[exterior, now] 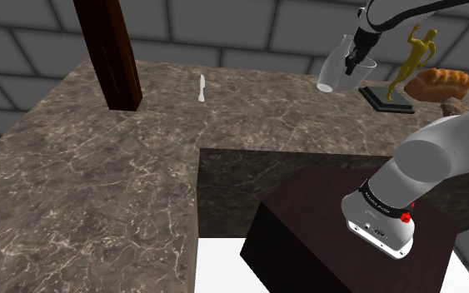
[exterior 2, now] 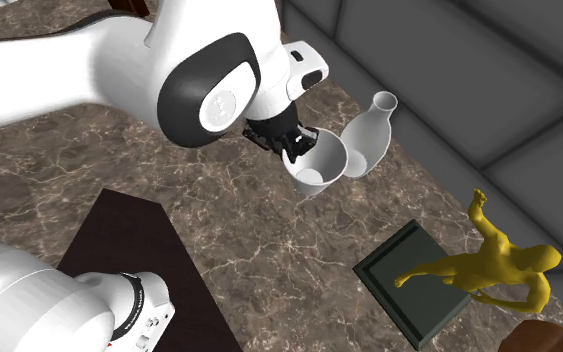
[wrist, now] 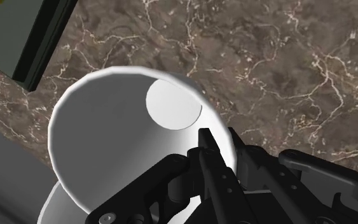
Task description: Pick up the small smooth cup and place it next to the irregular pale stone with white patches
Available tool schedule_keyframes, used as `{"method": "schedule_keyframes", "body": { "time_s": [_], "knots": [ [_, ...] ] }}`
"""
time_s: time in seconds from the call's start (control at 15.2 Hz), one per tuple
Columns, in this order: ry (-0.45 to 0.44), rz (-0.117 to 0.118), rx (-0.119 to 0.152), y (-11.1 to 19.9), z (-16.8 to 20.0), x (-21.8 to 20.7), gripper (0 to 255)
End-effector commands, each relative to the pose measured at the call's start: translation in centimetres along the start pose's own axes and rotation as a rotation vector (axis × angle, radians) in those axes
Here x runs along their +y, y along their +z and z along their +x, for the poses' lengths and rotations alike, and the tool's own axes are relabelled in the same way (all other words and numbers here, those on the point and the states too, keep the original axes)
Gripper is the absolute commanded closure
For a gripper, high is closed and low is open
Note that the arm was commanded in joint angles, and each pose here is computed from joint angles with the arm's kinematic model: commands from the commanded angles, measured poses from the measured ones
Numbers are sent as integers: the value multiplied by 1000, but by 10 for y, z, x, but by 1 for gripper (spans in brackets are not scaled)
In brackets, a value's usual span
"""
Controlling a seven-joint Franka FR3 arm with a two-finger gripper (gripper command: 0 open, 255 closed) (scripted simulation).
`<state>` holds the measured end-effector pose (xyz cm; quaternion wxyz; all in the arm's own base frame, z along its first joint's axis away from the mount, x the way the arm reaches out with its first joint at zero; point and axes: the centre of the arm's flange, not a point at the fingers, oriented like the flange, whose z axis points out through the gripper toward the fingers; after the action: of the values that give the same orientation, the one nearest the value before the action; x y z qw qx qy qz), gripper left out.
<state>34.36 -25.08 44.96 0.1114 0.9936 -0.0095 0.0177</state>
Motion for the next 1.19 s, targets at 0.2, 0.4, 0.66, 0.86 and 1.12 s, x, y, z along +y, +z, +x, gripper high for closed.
{"method": "schedule_keyframes", "body": {
  "time_s": [0.2,0.4,0.66,0.86,1.12],
  "knots": [
    [0,0,0,-26,1,7,255],
    [0,0,0,-41,2,10,255],
    [0,0,0,-62,3,15,255],
    [0,0,0,-77,3,18,255],
    [0,0,0,-97,4,23,255]
  ]
}}
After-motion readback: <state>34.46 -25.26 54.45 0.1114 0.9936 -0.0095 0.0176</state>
